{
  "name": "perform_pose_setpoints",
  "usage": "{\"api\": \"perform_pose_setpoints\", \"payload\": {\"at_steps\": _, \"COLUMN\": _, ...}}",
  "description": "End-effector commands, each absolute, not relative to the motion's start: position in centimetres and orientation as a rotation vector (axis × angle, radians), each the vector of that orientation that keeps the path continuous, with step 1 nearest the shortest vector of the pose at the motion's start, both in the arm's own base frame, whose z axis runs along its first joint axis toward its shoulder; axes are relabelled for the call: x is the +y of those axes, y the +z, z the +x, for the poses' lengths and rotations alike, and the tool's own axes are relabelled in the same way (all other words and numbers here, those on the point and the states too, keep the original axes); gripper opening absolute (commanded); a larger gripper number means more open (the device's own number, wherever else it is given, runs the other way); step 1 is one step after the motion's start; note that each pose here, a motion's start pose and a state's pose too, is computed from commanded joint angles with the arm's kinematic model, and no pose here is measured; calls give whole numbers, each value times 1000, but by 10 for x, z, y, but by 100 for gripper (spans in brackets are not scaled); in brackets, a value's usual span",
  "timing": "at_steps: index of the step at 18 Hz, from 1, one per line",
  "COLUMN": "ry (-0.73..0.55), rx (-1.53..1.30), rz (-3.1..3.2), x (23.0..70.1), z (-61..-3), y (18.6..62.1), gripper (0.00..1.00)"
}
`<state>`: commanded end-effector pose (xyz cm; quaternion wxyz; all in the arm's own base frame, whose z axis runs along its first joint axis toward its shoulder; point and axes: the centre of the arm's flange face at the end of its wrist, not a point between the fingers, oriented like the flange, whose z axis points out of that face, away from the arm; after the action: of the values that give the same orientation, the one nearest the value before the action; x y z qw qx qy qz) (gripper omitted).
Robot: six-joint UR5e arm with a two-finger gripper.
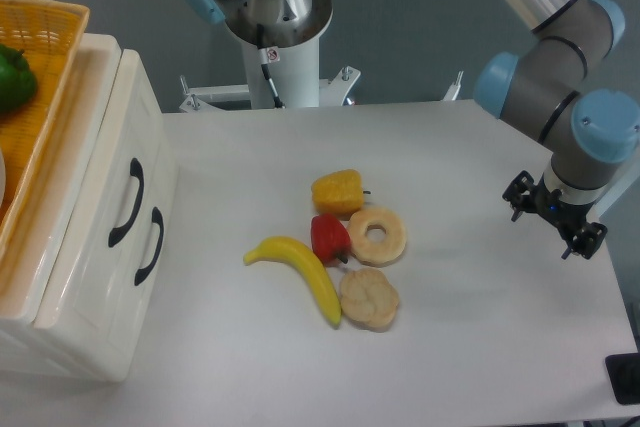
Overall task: Slide open the top white drawer
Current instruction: 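Move the gripper across the table toward the upper drawer's black handle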
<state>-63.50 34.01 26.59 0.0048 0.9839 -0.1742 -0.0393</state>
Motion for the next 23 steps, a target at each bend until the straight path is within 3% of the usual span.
{"api": "perform_pose_setpoints", "payload": {"at_steps": 5, "ry": -100, "rx": -560, "rz": 3088, "x": 348, "z": -623, "y": 260, "gripper": 100}}
{"api": "perform_pose_setpoints", "payload": {"at_steps": 15, "ry": -61, "rx": -391, "rz": 3219, "x": 314, "z": -603, "y": 260, "gripper": 100}}
{"api": "perform_pose_setpoints", "payload": {"at_steps": 23, "ry": -96, "rx": -12, "rz": 3251, "x": 370, "z": -553, "y": 296, "gripper": 100}}
